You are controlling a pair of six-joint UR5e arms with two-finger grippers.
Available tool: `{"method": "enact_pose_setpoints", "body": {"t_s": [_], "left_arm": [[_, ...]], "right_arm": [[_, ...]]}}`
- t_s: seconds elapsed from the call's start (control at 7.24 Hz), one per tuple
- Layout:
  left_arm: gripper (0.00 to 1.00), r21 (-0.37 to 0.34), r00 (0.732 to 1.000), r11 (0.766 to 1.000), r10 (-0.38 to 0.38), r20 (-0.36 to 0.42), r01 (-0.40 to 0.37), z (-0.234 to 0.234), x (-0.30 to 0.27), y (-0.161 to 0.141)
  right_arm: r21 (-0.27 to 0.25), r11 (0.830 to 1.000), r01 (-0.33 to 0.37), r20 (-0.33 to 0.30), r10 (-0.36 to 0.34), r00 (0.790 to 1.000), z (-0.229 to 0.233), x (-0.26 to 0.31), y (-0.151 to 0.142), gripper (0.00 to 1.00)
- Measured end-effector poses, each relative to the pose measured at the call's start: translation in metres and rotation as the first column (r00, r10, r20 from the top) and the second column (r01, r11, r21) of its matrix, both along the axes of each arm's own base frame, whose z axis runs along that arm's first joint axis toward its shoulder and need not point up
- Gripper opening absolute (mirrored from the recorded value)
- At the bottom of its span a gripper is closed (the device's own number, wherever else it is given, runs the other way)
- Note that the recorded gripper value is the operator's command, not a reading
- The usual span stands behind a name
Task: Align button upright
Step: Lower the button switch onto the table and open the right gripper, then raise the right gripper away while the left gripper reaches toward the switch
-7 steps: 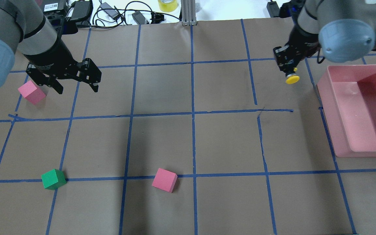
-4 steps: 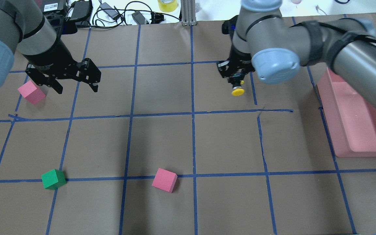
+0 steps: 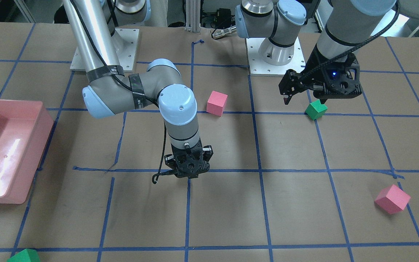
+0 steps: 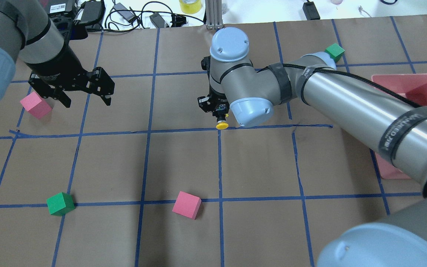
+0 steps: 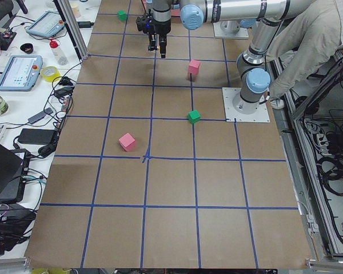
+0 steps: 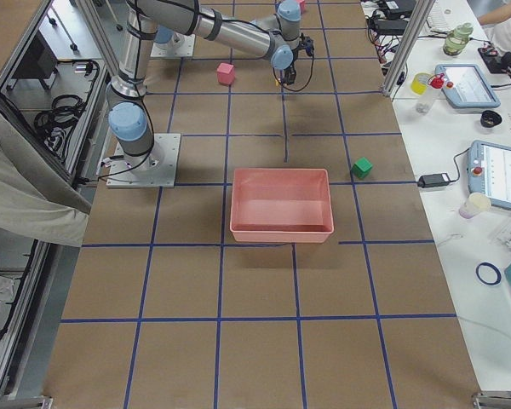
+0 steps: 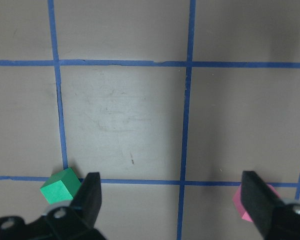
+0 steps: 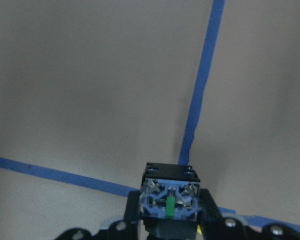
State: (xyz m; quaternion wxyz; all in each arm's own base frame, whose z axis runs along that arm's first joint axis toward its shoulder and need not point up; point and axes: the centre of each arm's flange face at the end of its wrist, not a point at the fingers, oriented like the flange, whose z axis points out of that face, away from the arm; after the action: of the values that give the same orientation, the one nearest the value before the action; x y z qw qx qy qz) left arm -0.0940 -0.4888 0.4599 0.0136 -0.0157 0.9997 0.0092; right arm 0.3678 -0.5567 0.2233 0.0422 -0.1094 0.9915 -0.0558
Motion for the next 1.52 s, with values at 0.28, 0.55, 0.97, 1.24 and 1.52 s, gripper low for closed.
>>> {"method": "enact_pose_setpoints", "body": {"t_s": [0.28, 0.55, 0.97, 1.24, 1.52], "left_arm": [[1.0, 0.0, 1.0, 1.0, 0.0, -0.002, 0.0, 0.0, 0.0, 0.0], [1.0, -0.003, 1.0, 1.0, -0.001, -0.004, 0.001, 0.001, -0.001, 0.0], [1.0, -0.014, 1.0, 1.0, 0.001, 0.002, -0.001, 0.007, -0.001, 0.0], [1.0, -0.028, 1.0, 1.0, 0.003, 0.009, -0.003, 0.011, 0.001, -0.003], [1.0, -0.024, 1.0, 1.0, 0.007, 0.008, -0.007, 0.007, 0.004, -0.007]], "right_arm": [[0.007, 1.0, -0.009, 0.003, 0.009, 1.0, -0.018, 0.006, 0.0, 0.23], [0.015, 1.0, -0.016, -0.001, 0.016, 1.0, -0.025, 0.006, 0.001, 0.77], [0.0, 1.0, -0.025, 0.006, 0.025, 1.0, -0.015, 0.005, 0.002, 1.0], [-0.038, 0.998, -0.049, 0.007, 0.049, 0.999, 0.03, -0.014, -0.007, 1.0], [-0.025, 0.999, -0.046, -0.019, 0.046, 0.999, 0.096, -0.101, -0.025, 1.0]]}}
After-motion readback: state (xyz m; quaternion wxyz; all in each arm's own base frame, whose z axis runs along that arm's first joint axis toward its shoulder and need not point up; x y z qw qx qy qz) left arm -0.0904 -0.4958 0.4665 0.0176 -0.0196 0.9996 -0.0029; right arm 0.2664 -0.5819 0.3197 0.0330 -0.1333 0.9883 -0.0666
